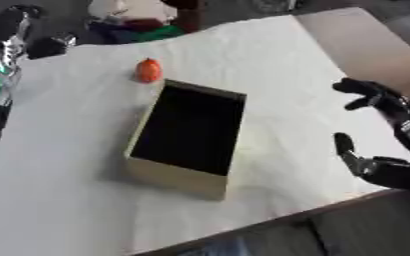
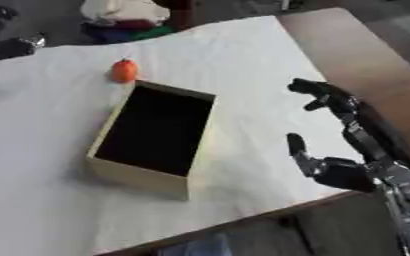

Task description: Pick up objects on the table and place them in the box.

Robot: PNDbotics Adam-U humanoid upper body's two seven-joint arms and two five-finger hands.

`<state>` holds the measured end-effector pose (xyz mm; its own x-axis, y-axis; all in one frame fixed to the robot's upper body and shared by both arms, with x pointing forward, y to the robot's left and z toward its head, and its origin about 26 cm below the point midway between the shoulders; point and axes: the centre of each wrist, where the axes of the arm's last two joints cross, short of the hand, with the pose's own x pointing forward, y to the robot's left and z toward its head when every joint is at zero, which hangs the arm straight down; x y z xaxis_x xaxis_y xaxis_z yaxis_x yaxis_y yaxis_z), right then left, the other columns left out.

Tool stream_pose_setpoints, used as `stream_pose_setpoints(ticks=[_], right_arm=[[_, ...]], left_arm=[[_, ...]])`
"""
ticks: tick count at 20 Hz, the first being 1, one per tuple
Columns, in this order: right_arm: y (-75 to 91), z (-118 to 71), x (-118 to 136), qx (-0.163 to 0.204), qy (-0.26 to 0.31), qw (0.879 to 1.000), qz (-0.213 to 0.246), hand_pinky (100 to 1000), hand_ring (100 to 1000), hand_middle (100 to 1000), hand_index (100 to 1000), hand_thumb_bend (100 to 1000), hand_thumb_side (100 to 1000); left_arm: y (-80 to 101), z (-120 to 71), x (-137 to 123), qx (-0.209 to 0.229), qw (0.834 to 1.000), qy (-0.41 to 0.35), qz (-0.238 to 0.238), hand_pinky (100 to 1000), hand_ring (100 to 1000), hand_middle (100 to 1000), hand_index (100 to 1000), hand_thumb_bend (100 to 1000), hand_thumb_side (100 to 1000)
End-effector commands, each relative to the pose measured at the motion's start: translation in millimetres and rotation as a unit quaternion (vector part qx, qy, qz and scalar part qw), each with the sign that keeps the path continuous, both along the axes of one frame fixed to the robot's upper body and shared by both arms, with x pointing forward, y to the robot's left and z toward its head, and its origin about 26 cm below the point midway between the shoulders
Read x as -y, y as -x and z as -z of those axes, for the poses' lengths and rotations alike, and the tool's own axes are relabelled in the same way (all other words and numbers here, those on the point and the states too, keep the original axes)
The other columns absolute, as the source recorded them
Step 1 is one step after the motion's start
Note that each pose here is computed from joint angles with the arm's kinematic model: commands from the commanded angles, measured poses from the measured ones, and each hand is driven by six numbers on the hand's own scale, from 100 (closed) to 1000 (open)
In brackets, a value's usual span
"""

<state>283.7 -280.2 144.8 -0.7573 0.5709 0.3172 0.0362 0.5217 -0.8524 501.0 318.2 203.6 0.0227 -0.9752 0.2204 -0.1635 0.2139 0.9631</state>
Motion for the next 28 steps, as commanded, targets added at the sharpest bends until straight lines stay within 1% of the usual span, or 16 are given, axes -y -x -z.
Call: stream_pose_setpoints(ticks=[1, 5, 7, 9, 10, 12, 16, 18, 19, 20, 22, 24, 26, 27, 28], right_arm=[[0.5, -11.5, -2, 0.017, 0.007, 1.0, -0.01, 711, 899, 866, 1000, 100, 326], [-1.0, -14.9, -4, 0.022, 0.008, 1.0, -0.016, 709, 899, 865, 1000, 100, 330], [-1.6, -16.1, -5, 0.024, 0.008, 1.0, -0.019, 708, 899, 865, 1000, 100, 332], [-2.1, -17.0, -6, 0.025, 0.008, 0.999, -0.021, 707, 899, 865, 1000, 100, 334], [-2.3, -17.4, -6, 0.026, 0.007, 0.999, -0.021, 707, 899, 864, 1000, 100, 335], [-2.5, -17.8, -7, 0.027, 0.007, 0.999, -0.022, 707, 899, 863, 1000, 100, 336], [-2.7, -18.0, -7, 0.027, 0.007, 0.999, -0.023, 706, 899, 862, 1000, 100, 337], [-2.8, -18.2, -8, 0.027, 0.007, 0.999, -0.024, 706, 899, 862, 1000, 100, 338], [-2.9, -18.3, -8, 0.028, 0.007, 0.999, -0.024, 706, 898, 862, 1000, 100, 339], [-3.0, -18.4, -8, 0.028, 0.007, 0.999, -0.024, 706, 898, 861, 1000, 100, 339], [-3.1, -18.5, -8, 0.028, 0.006, 0.999, -0.025, 706, 898, 860, 1000, 100, 339], [-3.2, -18.6, -9, 0.028, 0.006, 0.999, -0.025, 706, 898, 860, 1000, 100, 340], [-3.3, -18.8, -9, 0.029, 0.006, 0.999, -0.026, 705, 898, 860, 1000, 100, 341], [-3.5, -19.0, -9, 0.029, 0.006, 0.999, -0.026, 705, 898, 860, 1000, 100, 342], [-3.6, -19.2, -10, 0.03, 0.006, 0.999, -0.027, 705, 898, 860, 1000, 100, 343]], left_arm=[[-2.7, -28.0, 13, 0.018, 0.999, -0.035, 0.023, 832, 823, 809, 894, 600, 663], [-3.6, -36.5, 29, 0.016, 0.995, -0.08, 0.053, 843, 819, 805, 904, 685, 660], [-4.0, -37.8, 35, 0.008, 0.993, -0.1, 0.062, 844, 817, 803, 907, 724, 655], [-5.0, -35.2, 39, -0.009, 0.991, -0.118, 0.07, 841, 814, 801, 918, 780, 661], [-5.6, -33.6, 41, -0.019, 0.989, -0.126, 0.074, 839, 813, 800, 926, 837, 670], [-6.0, -33.0, 43, -0.036, 0.986, -0.141, 0.079, 837, 810, 797, 928, 906, 659], [-6.6, -32.6, 45, -0.068, 0.981, -0.158, 0.085, 834, 807, 795, 935, 959, 622], [-6.5, -34.3, 46, -0.08, 0.98, -0.162, 0.087, 834, 808, 796, 936, 960, 618], [-6.4, -34.8, 48, -0.084, 0.979, -0.164, 0.09, 836, 811, 799, 941, 936, 575], [-6.3, -35.3, 49, -0.087, 0.978, -0.166, 0.093, 832, 806, 795, 937, 902, 566], [-5.8, -37.5, 52, -0.08, 0.978, -0.167, 0.092, 822, 794, 784, 926, 831, 542], [-5.6, -36.8, 54, -0.069, 0.98, -0.165, 0.087, 815, 790, 781, 920, 778, 529], [-5.6, -35.6, 56, -0.058, 0.982, -0.16, 0.082, 802, 783, 773, 907, 731, 534], [-5.7, -34.6, 57, -0.052, 0.983, -0.157, 0.078, 797, 778, 769, 903, 689, 533], [-5.9, -33.3, 58, -0.048, 0.984, -0.155, 0.074, 793, 775, 767, 901, 675, 538]])
